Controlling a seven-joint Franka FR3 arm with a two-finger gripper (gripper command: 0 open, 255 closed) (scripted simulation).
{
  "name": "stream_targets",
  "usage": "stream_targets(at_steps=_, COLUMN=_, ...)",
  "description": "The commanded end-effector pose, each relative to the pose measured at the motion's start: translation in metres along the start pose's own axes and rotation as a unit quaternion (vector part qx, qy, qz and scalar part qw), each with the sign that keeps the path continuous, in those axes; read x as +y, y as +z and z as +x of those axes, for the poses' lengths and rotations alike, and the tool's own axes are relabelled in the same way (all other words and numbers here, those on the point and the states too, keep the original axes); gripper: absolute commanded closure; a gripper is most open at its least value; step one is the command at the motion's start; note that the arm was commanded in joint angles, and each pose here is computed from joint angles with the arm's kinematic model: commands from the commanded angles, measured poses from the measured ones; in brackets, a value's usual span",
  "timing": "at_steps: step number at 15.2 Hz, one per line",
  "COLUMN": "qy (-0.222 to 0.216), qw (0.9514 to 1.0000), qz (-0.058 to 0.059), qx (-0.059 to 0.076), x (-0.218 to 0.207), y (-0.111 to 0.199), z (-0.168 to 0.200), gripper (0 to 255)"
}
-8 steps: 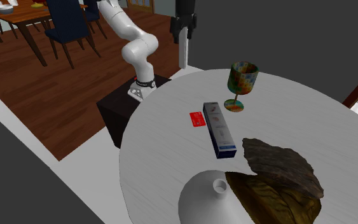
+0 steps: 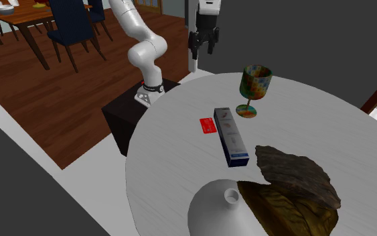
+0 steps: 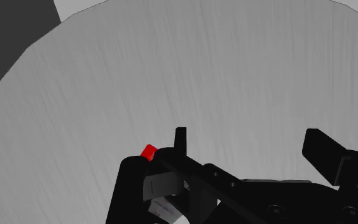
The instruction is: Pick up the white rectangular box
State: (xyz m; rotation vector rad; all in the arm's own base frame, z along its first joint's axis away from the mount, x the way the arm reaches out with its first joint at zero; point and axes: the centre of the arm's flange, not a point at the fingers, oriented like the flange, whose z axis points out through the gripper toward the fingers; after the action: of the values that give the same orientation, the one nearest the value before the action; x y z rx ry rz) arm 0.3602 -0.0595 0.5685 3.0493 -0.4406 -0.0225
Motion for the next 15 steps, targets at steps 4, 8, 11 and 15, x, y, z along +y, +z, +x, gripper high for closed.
stream_targets(at_steps=4, qy=0.045, qw=0.999, qz=0.006, qx=0.0, x=0.015, y=0.031, z=0.056, gripper=0)
stream_targets(at_steps=8, qy=0.08, qw=0.9968, qz=0.011, qx=-0.001, x=0.032, y=0.053, z=0.101, gripper=0)
stream_targets(at_steps=11, qy=0.106, qw=0.9943, qz=0.014, qx=-0.001, x=0.046, y=0.07, z=0.134, gripper=0)
stream_targets(at_steps=15, qy=0.141, qw=0.9898, qz=0.019, qx=-0.002, x=0.067, y=0.093, z=0.177, gripper=0)
